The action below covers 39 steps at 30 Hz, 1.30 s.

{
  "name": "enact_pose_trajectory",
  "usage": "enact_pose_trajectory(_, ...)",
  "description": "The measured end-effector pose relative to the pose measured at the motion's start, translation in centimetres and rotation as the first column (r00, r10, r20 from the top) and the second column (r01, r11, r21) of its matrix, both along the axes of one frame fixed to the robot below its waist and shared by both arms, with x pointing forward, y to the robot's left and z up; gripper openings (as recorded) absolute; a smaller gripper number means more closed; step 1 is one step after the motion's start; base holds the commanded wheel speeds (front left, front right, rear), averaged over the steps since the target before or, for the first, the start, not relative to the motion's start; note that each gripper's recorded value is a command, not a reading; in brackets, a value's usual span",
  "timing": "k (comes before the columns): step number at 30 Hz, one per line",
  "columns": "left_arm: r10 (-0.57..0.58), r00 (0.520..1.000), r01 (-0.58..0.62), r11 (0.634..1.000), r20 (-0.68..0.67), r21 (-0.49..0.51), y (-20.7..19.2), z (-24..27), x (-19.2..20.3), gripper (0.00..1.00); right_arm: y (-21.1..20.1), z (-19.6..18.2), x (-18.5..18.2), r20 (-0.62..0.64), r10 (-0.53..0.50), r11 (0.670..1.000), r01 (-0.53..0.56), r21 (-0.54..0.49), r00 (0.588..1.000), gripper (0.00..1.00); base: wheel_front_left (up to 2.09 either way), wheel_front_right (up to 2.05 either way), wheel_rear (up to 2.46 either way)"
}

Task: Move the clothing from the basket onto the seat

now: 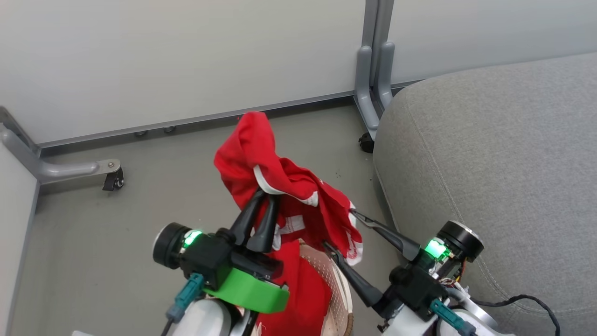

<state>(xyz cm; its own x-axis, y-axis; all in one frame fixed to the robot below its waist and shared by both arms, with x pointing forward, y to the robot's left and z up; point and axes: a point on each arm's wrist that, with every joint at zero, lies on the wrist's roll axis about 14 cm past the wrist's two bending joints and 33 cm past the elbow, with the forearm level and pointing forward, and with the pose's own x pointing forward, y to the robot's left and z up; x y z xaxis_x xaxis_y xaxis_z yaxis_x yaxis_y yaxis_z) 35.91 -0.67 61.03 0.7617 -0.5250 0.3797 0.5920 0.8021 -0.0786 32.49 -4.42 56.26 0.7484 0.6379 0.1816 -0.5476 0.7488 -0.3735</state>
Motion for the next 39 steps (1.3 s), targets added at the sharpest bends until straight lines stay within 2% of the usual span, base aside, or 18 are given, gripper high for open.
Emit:
enact_pose_trajectory(9, -0.102, 0.995, 0.103, 0.993, -0.024, 0.063, -2.8, -1.7, -2.1, 0.00, 0.2, -2.4, 2.1, -0.049, -0.036, 0.997, 0.033, -0.073, 0.998, 1.00, 0.00, 0.00, 0.00)
enact_pose_trajectory(17, -0.152, 0.988, 0.155, 0.984, -0.034, 0.085, -4.1, -2.3, -2.9, 0.00, 1.6, -3.5, 2.3, -0.068, -0.003, 0.993, -0.004, -0.114, 0.998, 1.00, 0.00, 0.00, 0.00)
enact_pose_trajectory(29, -0.153, 0.987, 0.156, 0.984, -0.046, 0.081, -4.0, -2.5, -3.0, 0.00, 3.6, -5.0, 0.9, -0.103, 0.073, 0.984, -0.089, -0.154, 0.992, 1.00, 0.00, 0.00, 0.00)
enact_pose_trajectory(39, -0.170, 0.984, 0.173, 0.982, -0.055, 0.074, -4.3, -2.6, -3.3, 0.00, 3.4, -4.9, 1.2, -0.084, 0.071, 0.979, -0.086, -0.184, 0.994, 1.00, 0.00, 0.00, 0.00)
